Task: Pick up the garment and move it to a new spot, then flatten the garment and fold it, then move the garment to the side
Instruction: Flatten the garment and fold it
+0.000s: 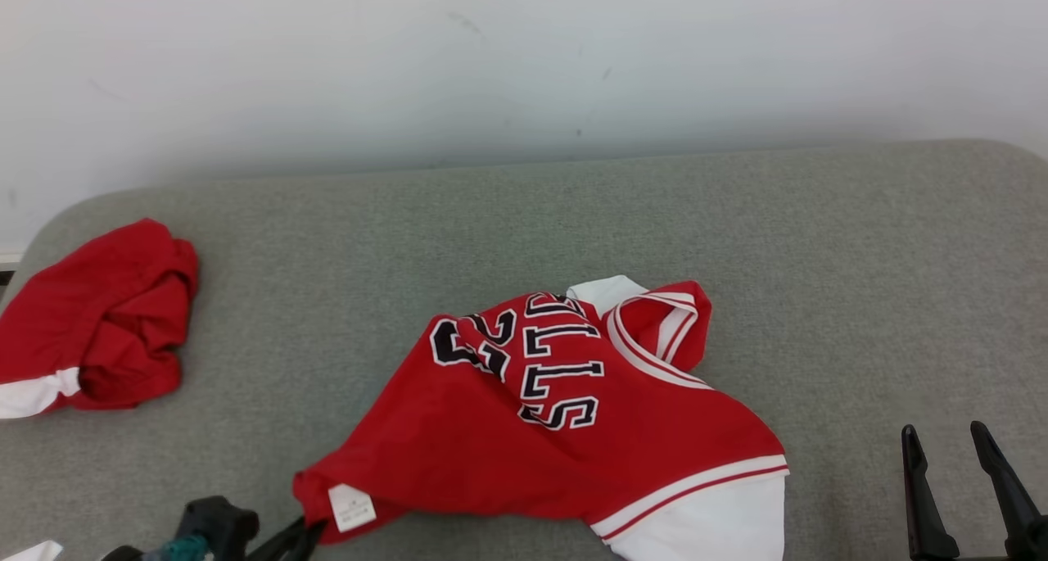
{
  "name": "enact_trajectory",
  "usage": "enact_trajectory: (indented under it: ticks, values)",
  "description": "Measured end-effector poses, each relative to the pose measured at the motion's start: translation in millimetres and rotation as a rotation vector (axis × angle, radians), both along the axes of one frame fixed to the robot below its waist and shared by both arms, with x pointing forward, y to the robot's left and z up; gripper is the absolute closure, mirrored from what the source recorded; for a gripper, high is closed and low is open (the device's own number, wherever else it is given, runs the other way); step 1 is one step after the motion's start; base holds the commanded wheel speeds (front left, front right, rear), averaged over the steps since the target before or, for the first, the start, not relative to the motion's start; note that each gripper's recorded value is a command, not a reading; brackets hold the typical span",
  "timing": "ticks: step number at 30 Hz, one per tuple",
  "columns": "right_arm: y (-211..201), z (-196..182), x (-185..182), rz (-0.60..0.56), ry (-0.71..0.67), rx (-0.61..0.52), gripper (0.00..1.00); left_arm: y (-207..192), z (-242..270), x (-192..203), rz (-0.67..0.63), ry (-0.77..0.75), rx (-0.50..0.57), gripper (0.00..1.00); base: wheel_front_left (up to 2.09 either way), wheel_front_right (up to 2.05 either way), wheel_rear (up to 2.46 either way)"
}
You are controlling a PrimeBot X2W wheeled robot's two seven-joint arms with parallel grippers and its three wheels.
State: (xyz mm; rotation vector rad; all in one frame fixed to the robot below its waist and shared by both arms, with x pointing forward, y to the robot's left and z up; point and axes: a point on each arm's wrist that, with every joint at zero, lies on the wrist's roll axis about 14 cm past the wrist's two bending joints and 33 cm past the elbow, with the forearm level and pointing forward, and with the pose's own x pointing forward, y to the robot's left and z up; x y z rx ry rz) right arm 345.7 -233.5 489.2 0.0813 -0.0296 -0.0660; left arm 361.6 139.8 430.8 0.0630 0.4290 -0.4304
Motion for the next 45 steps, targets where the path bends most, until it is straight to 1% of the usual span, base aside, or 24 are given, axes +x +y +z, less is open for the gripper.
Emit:
enact_trajectory:
  ticks: [3,4,6,7,8,10,11,13,16,18,21,22,25,26,27,28,29,30,39,42,45]
  values:
    - [5,2,2,0.015,-0.007,0.004,0.00,4,9,-16,-0.144,-0.024,0.138,1.00,0.00,0.00,0.00]
    - [6,2,3,0.019,-0.009,0.005,0.00,6,8,-23,-0.194,-0.019,0.188,1.00,0.00,0.00,0.00]
    - [9,3,4,0.026,-0.011,0.006,0.00,10,1,-36,-0.256,0.007,0.254,1.00,0.00,0.00,0.00]
    - [9,2,5,0.028,-0.010,0.007,0.00,11,-2,-42,-0.286,0.013,0.280,1.00,0.00,0.00,0.00]
    - [10,2,5,0.029,-0.009,0.007,0.00,11,-4,-44,-0.288,0.017,0.279,1.00,0.00,0.00,0.00]
    - [11,1,6,0.032,-0.007,0.008,0.00,15,-8,-46,-0.310,-0.005,0.317,1.00,0.00,0.00,0.00]
    - [12,0,7,0.034,-0.005,0.008,0.00,15,-7,-45,-0.299,-0.018,0.302,1.00,0.00,0.00,0.00]
    - [13,0,7,0.038,-0.004,0.010,0.00,16,-8,-40,-0.292,-0.055,0.308,1.00,0.00,0.00,0.00]
    - [14,-1,7,0.041,0.000,0.011,0.00,20,-15,-38,-0.264,-0.066,0.300,1.00,0.00,0.00,0.00]
    - [15,-1,7,0.043,0.000,0.011,0.00,29,-21,-35,-0.234,-0.059,0.318,1.00,0.00,0.00,0.00]
    - [16,-1,7,0.047,0.000,0.010,0.00,42,-22,-22,-0.164,-0.086,0.334,1.00,0.00,0.00,0.00]
    - [15,-1,6,0.047,0.000,0.009,0.00,46,-19,-15,-0.121,-0.101,0.322,1.00,0.00,0.00,0.00]
    - [15,0,6,0.051,-0.002,0.005,0.00,51,-18,-8,-0.053,-0.120,0.298,1.00,0.00,0.00,0.00]
    - [16,0,5,0.054,-0.002,0.004,0.00,53,-18,-5,-0.027,-0.125,0.292,0.98,0.00,0.00,0.00]
    - [16,0,5,0.055,-0.001,0.004,0.00,53,-19,-4,-0.016,-0.128,0.290,0.75,0.00,0.00,0.00]
    - [16,0,5,0.055,-0.001,0.003,0.00,53,-20,-3,-0.006,-0.125,0.287,0.56,0.00,0.00,0.00]
    - [16,0,5,0.056,-0.001,0.003,0.00,54,-22,-3,0.011,-0.120,0.279,0.21,0.00,0.00,0.00]
    - [17,0,4,0.058,-0.002,0.002,0.00,56,-24,-4,0.028,-0.110,0.277,0.00,0.00,0.00,0.00]
    - [15,5,0,0.059,-0.015,-0.007,0.00,91,-35,-15,0.145,-0.033,0.272,0.00,0.00,0.00,0.00]
    - [17,6,-1,0.067,-0.019,-0.006,0.00,106,-28,-16,0.210,-0.058,0.266,0.00,0.00,0.00,0.00]
    - [19,11,-1,0.071,-0.035,-0.006,0.00,110,-11,-13,0.284,-0.132,0.212,0.00,0.00,0.00,0.00]
